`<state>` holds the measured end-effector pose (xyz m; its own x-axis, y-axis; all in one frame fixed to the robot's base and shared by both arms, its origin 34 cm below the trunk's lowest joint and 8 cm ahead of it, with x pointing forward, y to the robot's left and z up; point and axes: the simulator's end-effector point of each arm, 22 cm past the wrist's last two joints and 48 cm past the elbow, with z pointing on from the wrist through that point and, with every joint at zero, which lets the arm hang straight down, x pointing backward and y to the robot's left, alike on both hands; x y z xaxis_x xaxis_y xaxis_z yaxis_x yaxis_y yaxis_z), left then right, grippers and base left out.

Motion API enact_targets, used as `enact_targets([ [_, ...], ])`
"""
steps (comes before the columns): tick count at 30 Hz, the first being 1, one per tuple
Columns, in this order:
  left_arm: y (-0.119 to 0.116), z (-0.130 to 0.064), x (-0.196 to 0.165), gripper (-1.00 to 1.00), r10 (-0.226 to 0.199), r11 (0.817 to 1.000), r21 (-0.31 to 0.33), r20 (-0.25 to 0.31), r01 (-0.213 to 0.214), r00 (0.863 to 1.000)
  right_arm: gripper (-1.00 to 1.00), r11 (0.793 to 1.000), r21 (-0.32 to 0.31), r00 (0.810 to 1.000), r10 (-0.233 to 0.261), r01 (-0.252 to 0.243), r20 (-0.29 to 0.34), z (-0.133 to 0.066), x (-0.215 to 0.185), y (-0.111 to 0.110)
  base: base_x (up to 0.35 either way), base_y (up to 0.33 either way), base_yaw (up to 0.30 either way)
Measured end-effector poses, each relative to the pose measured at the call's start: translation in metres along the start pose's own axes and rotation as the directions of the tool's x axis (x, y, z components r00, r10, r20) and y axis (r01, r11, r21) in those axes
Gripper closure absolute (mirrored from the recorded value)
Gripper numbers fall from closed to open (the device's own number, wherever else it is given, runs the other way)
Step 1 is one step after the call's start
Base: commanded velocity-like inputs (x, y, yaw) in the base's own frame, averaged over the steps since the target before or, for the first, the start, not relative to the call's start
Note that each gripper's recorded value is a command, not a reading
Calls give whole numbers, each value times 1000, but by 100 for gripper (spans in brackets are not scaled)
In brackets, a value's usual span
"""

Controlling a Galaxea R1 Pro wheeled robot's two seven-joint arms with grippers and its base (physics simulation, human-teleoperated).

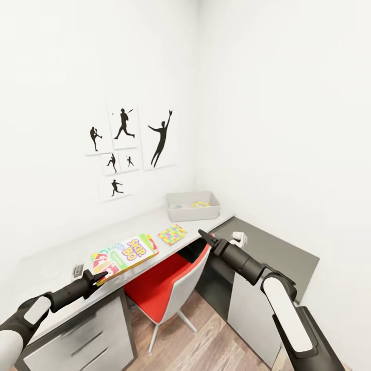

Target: Put all the toys in the child's room - the three board games (two on the bed and one on the table), the two jigsaw puzzles on the table, and the tennis ball on the table - inside the toy box on the table in the child's room.

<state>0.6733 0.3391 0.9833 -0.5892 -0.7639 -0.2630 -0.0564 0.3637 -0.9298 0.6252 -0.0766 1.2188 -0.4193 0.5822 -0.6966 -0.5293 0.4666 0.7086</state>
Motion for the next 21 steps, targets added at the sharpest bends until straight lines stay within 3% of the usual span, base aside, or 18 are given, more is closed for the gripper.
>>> enact_targets([
  [21,-12,-3,-4,100,17,1000,16,7,-17,1000,-100,1000,-17,1000,-17,17,3,-1,-2,13,0,0,-111],
])
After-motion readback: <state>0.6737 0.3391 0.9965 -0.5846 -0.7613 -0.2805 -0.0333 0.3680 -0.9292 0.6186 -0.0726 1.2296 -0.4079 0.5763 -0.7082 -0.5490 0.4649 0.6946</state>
